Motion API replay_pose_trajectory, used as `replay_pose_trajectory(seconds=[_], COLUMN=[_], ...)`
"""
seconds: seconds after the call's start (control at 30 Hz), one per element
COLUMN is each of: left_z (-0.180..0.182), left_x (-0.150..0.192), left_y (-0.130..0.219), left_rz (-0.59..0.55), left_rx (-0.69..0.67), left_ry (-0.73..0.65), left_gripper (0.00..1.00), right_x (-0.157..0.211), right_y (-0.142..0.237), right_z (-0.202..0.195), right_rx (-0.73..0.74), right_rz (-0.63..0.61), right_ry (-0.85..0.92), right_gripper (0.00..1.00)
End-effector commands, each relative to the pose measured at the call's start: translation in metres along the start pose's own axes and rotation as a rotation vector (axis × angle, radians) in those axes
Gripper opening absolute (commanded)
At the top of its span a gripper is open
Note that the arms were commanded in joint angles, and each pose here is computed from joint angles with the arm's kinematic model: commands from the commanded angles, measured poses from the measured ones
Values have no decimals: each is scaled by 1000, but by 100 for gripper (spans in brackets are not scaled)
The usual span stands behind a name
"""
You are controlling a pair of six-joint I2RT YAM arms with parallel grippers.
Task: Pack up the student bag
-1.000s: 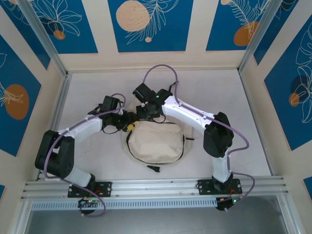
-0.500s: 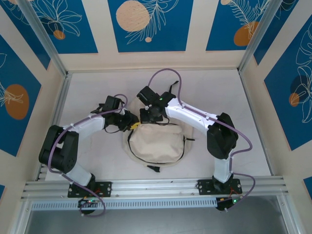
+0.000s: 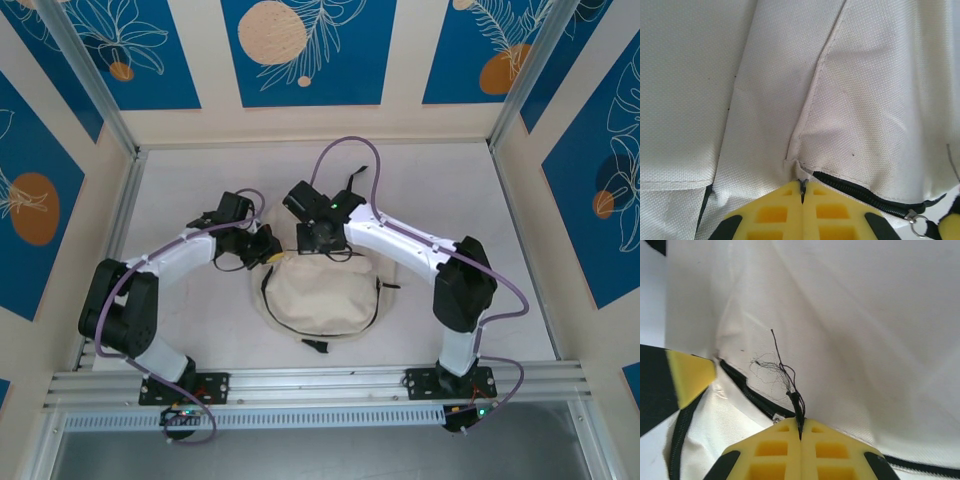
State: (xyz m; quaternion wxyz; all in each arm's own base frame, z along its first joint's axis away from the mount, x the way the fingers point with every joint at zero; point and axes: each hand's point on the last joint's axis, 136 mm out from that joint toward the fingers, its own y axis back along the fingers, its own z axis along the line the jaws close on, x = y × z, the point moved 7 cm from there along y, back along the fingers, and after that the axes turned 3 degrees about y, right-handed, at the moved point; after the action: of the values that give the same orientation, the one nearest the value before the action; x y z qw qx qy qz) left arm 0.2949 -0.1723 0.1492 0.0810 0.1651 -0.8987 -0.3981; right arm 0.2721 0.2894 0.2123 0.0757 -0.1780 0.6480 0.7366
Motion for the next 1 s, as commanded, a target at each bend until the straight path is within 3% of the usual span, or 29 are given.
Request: replay_pose_trajectory(seconds=[0.0,0.17,0.63,0.83,0.97], left_z=[10,11,14,13,-4], left_x=[-1,-2,-2,-3,-1], left_y=[5,5,6,7,11], left_rz=[-42,-49,-57,-54,-35], left_rx=[-95,-110,-138,-135,-46], left_ry=[-14,-16,-14,-13,-59], left_gripper=[0,0,0,0,0], right_x=[10,21,41,47,39], right_y=[22,25,19,0,-8], right_z=[-34,-60,-131,-148,-123], right_rx=[184,295,357,295,67], right_rz=[-36,-40,2,55,68], right_ry=[-43,-98,-275,-329,-230], right_gripper=[0,0,0,0,0])
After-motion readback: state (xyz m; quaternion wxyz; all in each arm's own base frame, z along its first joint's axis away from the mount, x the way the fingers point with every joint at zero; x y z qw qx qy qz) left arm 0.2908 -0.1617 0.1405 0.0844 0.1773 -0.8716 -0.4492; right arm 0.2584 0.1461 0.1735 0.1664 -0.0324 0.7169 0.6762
